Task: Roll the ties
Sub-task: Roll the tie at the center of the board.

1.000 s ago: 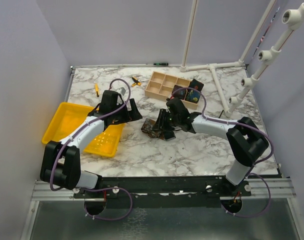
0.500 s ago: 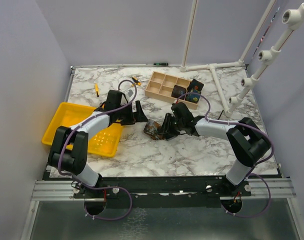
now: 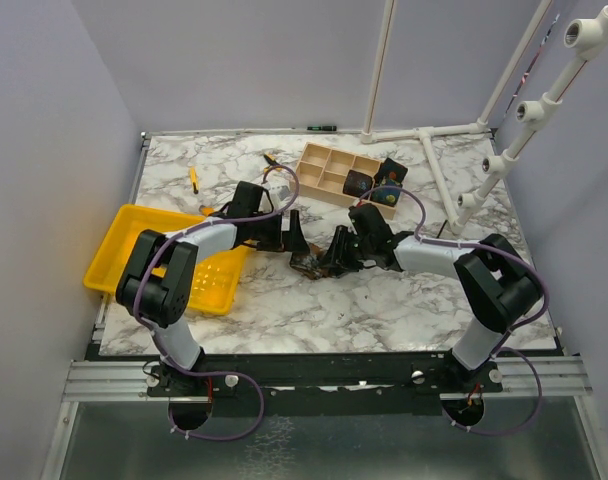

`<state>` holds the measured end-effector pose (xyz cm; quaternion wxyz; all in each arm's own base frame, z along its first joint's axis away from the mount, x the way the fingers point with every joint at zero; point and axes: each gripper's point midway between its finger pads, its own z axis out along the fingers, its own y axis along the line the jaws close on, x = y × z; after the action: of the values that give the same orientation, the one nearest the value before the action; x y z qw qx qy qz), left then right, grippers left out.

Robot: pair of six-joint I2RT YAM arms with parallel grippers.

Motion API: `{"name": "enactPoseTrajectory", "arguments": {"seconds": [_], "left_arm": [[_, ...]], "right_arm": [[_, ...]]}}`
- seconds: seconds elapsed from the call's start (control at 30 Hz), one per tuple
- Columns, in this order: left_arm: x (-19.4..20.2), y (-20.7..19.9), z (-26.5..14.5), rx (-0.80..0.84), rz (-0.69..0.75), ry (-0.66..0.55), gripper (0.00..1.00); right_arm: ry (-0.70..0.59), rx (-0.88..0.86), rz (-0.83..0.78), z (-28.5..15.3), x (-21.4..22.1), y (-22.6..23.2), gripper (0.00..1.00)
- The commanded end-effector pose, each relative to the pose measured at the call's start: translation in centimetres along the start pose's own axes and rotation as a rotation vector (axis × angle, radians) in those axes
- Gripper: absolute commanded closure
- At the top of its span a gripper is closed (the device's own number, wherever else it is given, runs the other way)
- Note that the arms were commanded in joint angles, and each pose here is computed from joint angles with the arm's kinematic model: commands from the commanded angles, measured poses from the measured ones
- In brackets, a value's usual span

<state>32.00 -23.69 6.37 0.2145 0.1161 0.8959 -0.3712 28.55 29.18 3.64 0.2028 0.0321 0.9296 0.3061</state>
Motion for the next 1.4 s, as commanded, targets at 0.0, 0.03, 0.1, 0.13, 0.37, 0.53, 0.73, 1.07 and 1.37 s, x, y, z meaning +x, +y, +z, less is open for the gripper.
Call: {"name": "enactPoseTrajectory", "arguments": {"seconds": [0.0, 0.03, 0.1, 0.13, 0.37, 0.53, 0.73, 1.07, 1.37], "left_arm": [[-0.5, -0.5, 1.1, 0.04, 0.064, 0.005, 0.03], [-0.2, -0.4, 1.4, 0.039, 0.053, 0.01, 0.04], [0.1, -0.5, 1.9, 0.055, 0.046, -0.003, 0.06], [0.4, -0.7, 2.1, 0.068, 0.039, -0.004, 0.06], [1.1, -1.9, 2.7, 0.157, 0.02, -0.01, 0.16], [2.6, -2.8, 3.1, 0.212, 0.0, 0.027, 0.34], [4.3, -3.0, 2.9, 0.222, -0.014, 0.053, 0.57], [3.8, -2.3, 1.9, 0.104, -0.053, 0.045, 0.98], [4.3, -1.8, 1.4, -0.067, -0.049, 0.177, 1.0]], "right_arm": [[0.009, -0.002, -0.013, -0.4, 0.2, -0.9, 0.59], [0.009, -0.003, -0.012, -0.4, 0.1, -1.0, 0.59], [0.011, -0.009, -0.011, -0.5, 0.1, -1.0, 0.59], [0.012, -0.011, -0.01, -0.5, 0.0, -0.9, 0.59], [0.019, -0.012, -0.006, -0.4, 0.0, -1.2, 0.59], [0.019, -0.011, -0.001, -0.4, -0.1, -1.2, 0.59], [0.016, -0.009, 0.006, -0.5, -0.1, -1.3, 0.59], [-0.093, 0.045, -0.014, -2.7, -1.9, -1.5, 0.54], [-0.176, 0.163, -0.059, -3.5, -4.4, -4.5, 0.59]]}}
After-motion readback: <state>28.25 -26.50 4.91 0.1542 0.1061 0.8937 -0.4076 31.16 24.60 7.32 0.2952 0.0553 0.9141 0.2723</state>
